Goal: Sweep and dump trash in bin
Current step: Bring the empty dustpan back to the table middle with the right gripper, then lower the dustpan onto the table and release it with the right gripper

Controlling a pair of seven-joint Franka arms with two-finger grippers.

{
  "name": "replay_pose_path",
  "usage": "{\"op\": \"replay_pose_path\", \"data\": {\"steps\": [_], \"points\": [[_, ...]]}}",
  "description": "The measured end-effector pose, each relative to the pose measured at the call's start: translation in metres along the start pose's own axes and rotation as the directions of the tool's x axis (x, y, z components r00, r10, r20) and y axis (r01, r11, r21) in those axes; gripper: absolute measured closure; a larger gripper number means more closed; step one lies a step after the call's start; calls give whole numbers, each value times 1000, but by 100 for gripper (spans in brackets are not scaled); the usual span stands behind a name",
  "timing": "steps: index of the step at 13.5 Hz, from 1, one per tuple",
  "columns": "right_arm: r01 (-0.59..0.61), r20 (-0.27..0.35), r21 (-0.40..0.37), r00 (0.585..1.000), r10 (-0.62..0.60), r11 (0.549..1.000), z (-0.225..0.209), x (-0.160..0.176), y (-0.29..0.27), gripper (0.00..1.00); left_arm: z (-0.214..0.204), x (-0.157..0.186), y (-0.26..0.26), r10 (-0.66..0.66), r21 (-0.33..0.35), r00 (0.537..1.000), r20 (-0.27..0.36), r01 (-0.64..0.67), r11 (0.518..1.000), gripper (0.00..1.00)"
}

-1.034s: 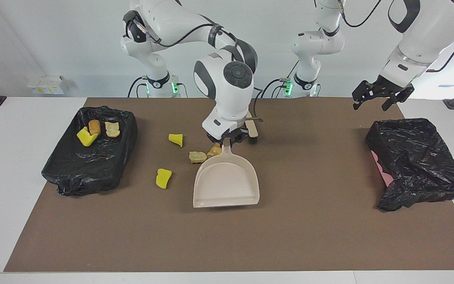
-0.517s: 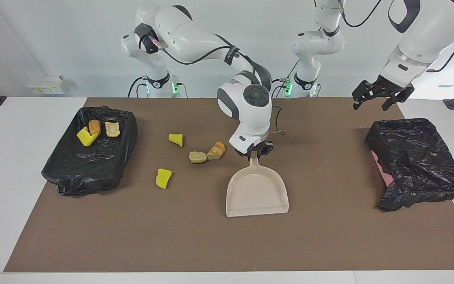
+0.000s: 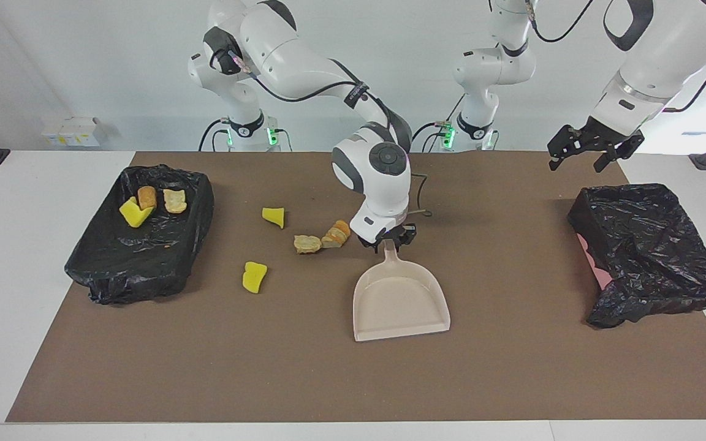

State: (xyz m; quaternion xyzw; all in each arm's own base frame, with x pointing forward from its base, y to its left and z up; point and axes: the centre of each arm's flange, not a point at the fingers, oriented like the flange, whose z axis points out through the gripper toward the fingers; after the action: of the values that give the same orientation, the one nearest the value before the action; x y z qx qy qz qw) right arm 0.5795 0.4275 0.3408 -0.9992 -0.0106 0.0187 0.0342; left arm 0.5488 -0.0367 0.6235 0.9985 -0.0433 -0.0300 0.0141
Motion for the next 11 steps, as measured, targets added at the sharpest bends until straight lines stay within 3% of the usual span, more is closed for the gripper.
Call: {"op": "replay_pose_path", "data": {"steps": [3,6,9,11], "points": [[-3,16,-19,1000,3,1000,-15,-3,7,28,0,0,0,0,0,1000,0,0,1000,0],[-7,63,-59,998,10,998,-60,-19,16,27,0,0,0,0,0,1000,0,0,1000,0],[10,125,-47,992,-4,999,-125,-66,12,26,0,0,0,0,0,1000,0,0,1000,0],[50,153,-47,987,-42,998,-137,-112,1,26,0,0,0,0,0,1000,0,0,1000,0]]}}
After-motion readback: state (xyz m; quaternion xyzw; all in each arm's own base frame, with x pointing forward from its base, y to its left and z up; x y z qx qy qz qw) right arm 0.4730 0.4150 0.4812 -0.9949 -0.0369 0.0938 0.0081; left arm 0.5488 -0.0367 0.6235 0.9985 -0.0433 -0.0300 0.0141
